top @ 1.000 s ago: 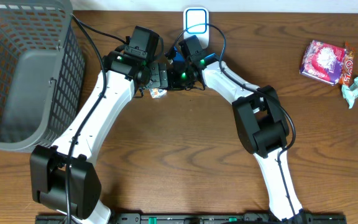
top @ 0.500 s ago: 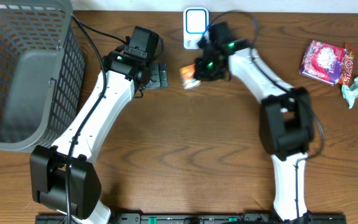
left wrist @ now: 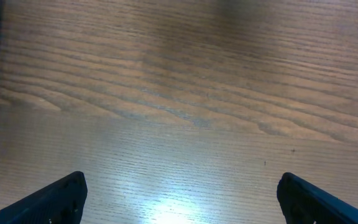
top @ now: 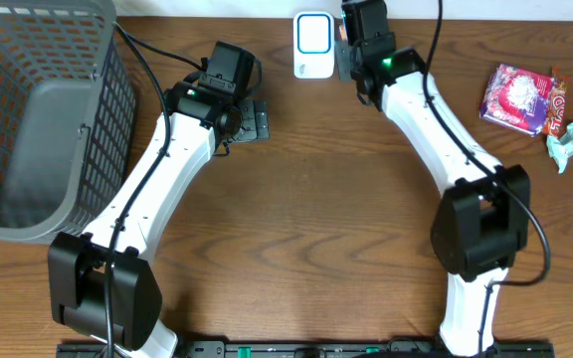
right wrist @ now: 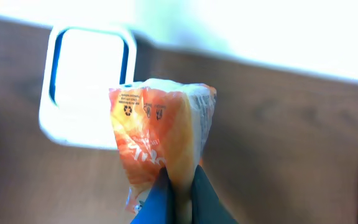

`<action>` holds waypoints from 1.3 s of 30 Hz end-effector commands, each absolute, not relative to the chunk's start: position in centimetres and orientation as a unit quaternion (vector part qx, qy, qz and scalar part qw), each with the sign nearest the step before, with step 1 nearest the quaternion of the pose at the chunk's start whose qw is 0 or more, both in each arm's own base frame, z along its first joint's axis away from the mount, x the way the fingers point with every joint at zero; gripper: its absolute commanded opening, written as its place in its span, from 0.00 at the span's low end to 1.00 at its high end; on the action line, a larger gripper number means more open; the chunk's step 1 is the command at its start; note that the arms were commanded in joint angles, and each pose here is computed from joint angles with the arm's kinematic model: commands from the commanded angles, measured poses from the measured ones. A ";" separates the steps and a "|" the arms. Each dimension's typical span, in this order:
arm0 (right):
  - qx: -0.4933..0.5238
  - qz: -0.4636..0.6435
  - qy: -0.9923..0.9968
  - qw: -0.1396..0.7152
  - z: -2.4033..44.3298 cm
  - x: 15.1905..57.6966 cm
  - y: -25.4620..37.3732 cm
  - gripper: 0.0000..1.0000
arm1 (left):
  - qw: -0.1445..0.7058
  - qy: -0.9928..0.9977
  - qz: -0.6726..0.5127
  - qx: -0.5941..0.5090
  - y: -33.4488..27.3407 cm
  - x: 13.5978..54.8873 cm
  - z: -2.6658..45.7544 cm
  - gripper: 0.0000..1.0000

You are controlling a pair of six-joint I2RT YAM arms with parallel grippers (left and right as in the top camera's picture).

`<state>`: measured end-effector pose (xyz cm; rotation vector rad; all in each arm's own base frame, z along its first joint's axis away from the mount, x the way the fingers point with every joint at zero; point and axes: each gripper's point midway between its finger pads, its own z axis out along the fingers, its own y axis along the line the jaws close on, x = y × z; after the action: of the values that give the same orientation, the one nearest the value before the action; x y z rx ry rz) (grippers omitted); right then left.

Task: Scan the item barcode
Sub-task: 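Lift the orange box and hold it at the scanner, then carry the orange box right and release it with the other items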

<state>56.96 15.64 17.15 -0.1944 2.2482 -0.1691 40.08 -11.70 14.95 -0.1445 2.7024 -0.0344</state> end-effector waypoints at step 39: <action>0.339 -0.241 0.875 0.249 13.5 47.1 -24.8 0.01 | 0.221 0.974 -0.008 -0.058 -11.5 40.5 15.3 0.98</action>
<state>47.25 -24.03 15.76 0.8646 2.3438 -0.7620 40.07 -11.70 14.95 -0.1444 2.7028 -0.0342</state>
